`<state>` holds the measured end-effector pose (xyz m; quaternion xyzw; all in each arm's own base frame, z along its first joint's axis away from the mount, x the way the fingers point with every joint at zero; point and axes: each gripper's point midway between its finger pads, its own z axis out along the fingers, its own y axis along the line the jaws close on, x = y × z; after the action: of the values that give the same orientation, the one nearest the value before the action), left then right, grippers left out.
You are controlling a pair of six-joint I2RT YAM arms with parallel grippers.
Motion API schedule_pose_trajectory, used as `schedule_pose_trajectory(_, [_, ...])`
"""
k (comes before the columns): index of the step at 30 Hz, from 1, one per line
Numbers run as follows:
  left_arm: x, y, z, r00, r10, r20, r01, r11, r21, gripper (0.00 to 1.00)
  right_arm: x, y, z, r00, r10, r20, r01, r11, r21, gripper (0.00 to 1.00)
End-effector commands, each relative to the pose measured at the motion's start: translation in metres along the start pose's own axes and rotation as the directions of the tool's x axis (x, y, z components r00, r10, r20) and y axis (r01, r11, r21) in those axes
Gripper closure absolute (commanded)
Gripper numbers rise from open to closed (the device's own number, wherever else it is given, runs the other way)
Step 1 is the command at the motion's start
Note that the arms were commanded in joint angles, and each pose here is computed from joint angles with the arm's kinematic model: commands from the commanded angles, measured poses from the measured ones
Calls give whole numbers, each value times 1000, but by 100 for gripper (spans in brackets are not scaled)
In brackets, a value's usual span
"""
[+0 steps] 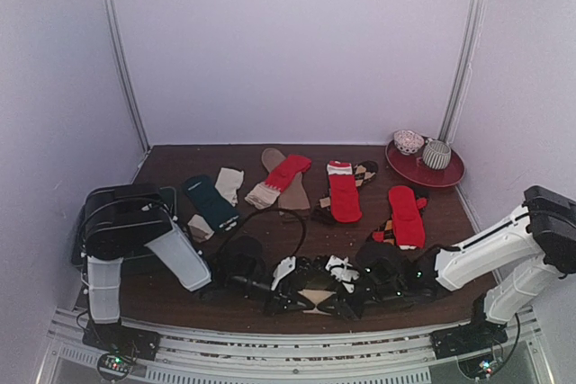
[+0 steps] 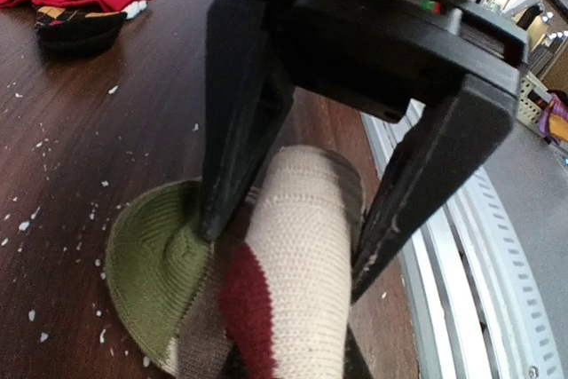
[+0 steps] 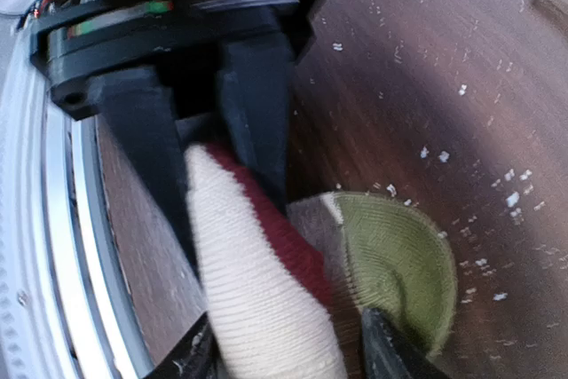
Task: Roll the socks
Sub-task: Roll a pair of socks at the center of the board.
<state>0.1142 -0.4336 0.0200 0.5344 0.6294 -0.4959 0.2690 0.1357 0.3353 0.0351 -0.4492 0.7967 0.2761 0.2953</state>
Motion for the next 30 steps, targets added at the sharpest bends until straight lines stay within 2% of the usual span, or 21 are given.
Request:
schedule_pose_trajectory(1, [149,-22,-22,782,-444,-437,441,890,-115,100,-24,-17,-24,962,-265,72,241,941,239,46])
schedule_pose_trajectory(4, [156,-23,-24,755,-474,-454,466,874,-138,100,-32,-5,-29,927,-363,95,332,912,241,44])
schedule_pose_trajectory(8, [162,-25,-26,733,-484,-478,475,867,-149,100,-23,-2,-20,922,-383,49,365,906,215,44])
schedule_pose_trajectory(13, [164,-21,-27,726,-489,-484,470,866,-170,100,-3,1,-8,954,-299,6,294,942,163,50])
schedule_pose_trajectory(20, [164,-16,-24,729,-484,-484,460,870,-178,100,21,5,-4,985,-170,-18,171,980,106,71])
schedule_pose_trajectory(27, [146,-2,-12,768,-450,-456,425,890,-162,100,63,-2,6,993,33,-116,-24,997,77,82])
schedule_pose_trajectory(30, [142,3,-8,776,-437,-454,413,897,-157,100,81,-8,10,981,102,-163,-87,991,98,83])
